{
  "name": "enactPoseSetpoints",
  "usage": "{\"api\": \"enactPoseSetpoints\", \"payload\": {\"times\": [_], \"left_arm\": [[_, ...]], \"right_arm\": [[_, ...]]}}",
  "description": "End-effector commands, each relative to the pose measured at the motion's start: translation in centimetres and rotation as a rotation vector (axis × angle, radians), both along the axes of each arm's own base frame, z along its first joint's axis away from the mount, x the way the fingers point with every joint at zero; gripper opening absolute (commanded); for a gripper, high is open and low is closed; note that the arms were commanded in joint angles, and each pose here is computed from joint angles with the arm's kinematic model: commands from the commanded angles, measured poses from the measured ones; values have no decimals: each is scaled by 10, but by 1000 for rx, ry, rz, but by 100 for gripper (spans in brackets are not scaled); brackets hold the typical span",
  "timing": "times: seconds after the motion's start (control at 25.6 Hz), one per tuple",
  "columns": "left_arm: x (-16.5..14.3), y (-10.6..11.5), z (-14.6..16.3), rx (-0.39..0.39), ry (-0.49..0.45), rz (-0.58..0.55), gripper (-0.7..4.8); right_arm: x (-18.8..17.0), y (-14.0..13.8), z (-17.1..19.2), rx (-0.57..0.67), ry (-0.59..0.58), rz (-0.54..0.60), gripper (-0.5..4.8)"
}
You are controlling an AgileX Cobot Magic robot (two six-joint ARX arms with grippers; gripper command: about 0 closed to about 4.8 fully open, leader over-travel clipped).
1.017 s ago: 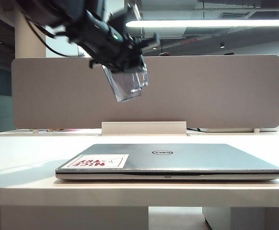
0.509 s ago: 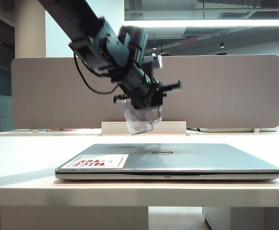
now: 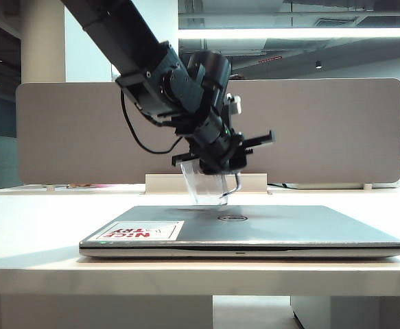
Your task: Pick up the water cup and place it on the side of the laptop away from you.
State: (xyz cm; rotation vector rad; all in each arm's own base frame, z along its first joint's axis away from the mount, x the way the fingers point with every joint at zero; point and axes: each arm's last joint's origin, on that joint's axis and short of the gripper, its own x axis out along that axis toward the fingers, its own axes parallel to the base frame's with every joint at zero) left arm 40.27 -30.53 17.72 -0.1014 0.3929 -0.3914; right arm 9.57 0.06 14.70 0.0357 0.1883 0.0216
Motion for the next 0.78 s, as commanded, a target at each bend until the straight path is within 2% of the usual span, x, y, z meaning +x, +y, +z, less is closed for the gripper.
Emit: {"api": "enactPoseSetpoints", "payload": {"times": [0.04,0.35,0.78], "left_arm": [[1,-4,7,-9,-26,6,-6],[16,-17,5,27,19,6,-6],[8,-26,-2,26,56,-9,-6]], "right_arm": [[0,0,-1,1,-7,2,-1],[0,0,-1,1,-8,2,-1],[0,0,-1,1,-8,2,-1]]}}
